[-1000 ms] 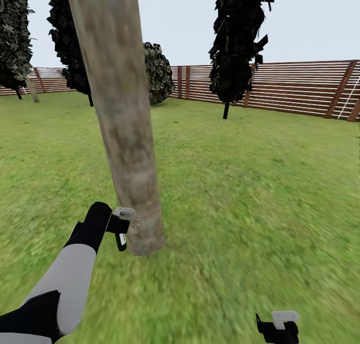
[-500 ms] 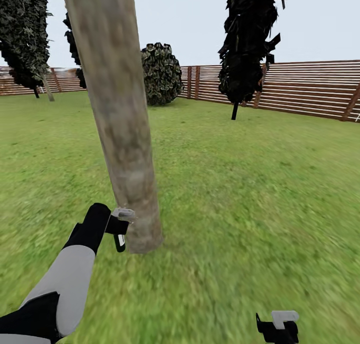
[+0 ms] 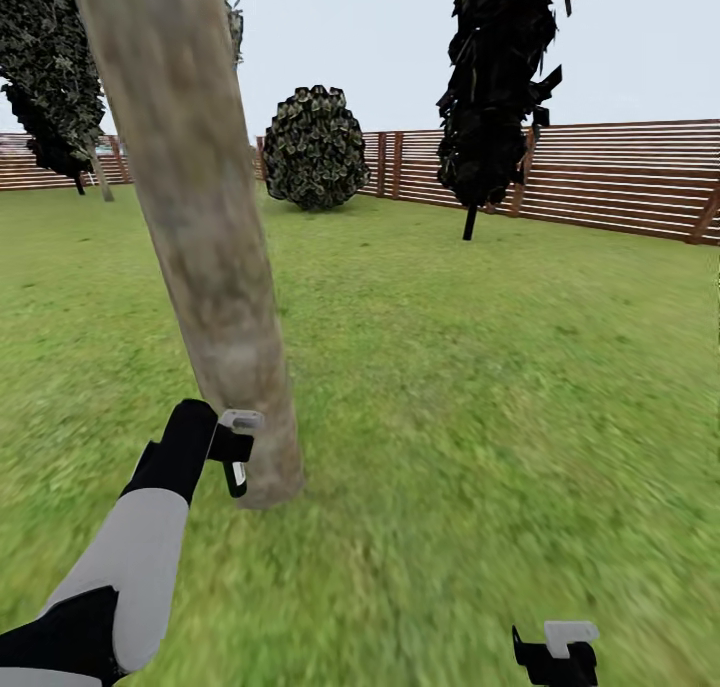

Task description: In the garden, pick up the pesticide atomizer on the floor and spray pesticide onto both trees until each tree trunk is fully covered.

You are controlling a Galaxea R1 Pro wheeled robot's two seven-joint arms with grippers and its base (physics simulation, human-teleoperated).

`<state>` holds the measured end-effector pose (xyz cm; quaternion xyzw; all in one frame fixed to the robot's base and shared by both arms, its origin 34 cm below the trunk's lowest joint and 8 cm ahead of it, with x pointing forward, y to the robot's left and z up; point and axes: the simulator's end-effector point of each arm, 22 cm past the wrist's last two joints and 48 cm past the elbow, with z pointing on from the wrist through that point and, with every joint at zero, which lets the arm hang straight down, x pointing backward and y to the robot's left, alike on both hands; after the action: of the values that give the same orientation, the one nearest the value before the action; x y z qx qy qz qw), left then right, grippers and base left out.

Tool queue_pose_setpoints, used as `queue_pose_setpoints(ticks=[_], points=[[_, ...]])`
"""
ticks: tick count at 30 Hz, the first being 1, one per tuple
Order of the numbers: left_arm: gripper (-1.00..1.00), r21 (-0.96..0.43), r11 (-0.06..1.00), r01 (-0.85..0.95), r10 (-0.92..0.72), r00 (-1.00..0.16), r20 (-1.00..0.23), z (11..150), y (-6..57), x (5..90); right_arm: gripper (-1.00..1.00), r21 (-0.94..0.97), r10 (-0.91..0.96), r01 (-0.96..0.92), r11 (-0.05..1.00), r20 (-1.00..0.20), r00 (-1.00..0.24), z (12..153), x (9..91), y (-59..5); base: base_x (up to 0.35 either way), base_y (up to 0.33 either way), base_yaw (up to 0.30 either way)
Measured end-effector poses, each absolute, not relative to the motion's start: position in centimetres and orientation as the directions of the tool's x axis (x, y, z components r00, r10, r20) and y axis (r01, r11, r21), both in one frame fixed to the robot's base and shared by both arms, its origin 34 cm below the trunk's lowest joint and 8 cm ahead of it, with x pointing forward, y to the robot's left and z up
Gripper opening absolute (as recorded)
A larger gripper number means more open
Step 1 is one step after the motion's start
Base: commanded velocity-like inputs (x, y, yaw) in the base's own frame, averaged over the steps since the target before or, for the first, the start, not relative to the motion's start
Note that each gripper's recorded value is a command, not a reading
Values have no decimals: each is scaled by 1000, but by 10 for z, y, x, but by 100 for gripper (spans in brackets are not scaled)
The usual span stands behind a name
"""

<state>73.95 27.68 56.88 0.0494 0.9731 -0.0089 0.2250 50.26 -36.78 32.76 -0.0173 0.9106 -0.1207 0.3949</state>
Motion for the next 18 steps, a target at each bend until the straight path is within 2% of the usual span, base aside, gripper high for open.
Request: queue_pose_setpoints(ticks=[4, 9, 12, 14, 18], points=[[-100, 16, 995, 94, 92, -896, -434, 567, 284, 738, 100, -230, -126, 62, 971, -715, -688, 327, 503, -364, -19, -97, 168], [-100, 74, 996, 46, 71, -915, -397, 550, 344, 719, 100, -228, -124, 62, 972, -715, -688, 327, 503, -363, 0, -3, 30], [-100, 35, 997, 66, 75, -923, -377, 534, 320, 709, 100, -227, -124, 62, 972, -716, -687, 327, 503, -363, 0, 0, 1], [-100, -15, 995, 98, 85, -924, -374, 527, 281, 706, 100, -228, -124, 63, 972, -716, -687, 327, 503, -363, 0, 0, 0], [-100, 8, 995, 95, 92, -928, -360, 519, 291, 698, 100, -229, -123, 64, 971, -715, -688, 327, 503, -364, 0, 0, 0]])
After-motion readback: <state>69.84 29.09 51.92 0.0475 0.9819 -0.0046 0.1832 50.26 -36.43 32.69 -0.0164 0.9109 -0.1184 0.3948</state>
